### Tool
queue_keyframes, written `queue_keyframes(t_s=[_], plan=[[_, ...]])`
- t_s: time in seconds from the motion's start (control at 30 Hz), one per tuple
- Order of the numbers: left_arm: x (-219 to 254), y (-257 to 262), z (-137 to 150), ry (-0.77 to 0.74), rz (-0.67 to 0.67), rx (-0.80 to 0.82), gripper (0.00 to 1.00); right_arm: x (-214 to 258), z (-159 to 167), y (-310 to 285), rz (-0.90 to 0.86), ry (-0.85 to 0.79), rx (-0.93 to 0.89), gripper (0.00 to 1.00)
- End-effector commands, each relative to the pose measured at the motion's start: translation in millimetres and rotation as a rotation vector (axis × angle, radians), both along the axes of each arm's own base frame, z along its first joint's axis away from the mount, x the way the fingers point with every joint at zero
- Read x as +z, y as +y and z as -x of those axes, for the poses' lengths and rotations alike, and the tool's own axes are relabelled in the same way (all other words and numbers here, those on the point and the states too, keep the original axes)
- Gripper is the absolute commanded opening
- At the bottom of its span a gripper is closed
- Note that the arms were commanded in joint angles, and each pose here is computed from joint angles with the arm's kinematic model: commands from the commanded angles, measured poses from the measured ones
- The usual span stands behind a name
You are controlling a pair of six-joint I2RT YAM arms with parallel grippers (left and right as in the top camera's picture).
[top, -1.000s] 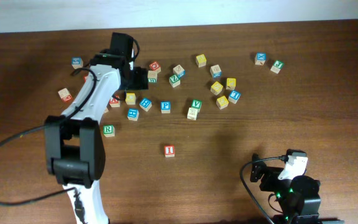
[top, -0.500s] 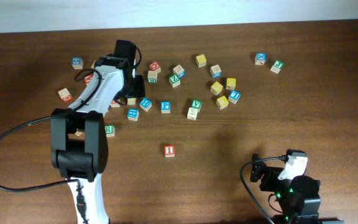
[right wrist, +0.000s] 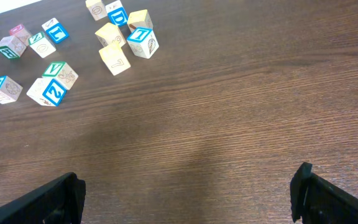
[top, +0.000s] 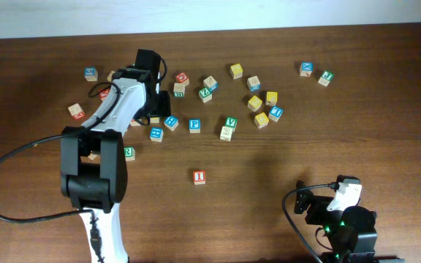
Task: Spell out ICRA
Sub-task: 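Grasp the yellow C block with the left gripper and lift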
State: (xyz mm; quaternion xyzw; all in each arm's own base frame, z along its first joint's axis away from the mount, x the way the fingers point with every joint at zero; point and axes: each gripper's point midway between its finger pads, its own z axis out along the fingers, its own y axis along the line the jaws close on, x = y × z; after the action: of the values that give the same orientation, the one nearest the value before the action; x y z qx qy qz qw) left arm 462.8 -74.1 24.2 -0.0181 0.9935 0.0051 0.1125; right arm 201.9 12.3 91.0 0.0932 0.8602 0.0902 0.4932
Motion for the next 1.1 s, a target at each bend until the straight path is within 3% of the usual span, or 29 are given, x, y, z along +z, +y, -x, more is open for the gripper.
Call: queue_keyframes(t_s=[0.0,0.6,0.77,0.83,0.9,1.07], plan=[[-7.4,0.3,3.5,0.018,-0.007,0.001,0.62,1.5,0.1,-3.3,0.008,-0.004,-0.015,0.99],[-8.1,5.6,4.4,0.019,-0.037,0.007,0.59,1.5,0.1,-3.3,0.008,-0.004,-0.015,0.99],[-25.2,8.0,18.1,0.055,-0.043,0.006,0.58,1.5,0.1,-3.3,0.008,-0.004,-0.015,0.98],[-24.6,7.4,14.2,0.039,-0.040,0.007,0.58,1.5,0.1,-3.4,0.009,-0.004,-0.016,0.98],[-23.4,6.2,8.0,0.013,-0.035,0.007,0.51,1.5,0.1,-3.4,0.009,-0.004,-0.016,0.98],[-21.5,6.2,0.1,-0.021,-0.037,0.009,0.50,1.5,0.1,-3.3,0.008,-0.004,-0.015,0.98]])
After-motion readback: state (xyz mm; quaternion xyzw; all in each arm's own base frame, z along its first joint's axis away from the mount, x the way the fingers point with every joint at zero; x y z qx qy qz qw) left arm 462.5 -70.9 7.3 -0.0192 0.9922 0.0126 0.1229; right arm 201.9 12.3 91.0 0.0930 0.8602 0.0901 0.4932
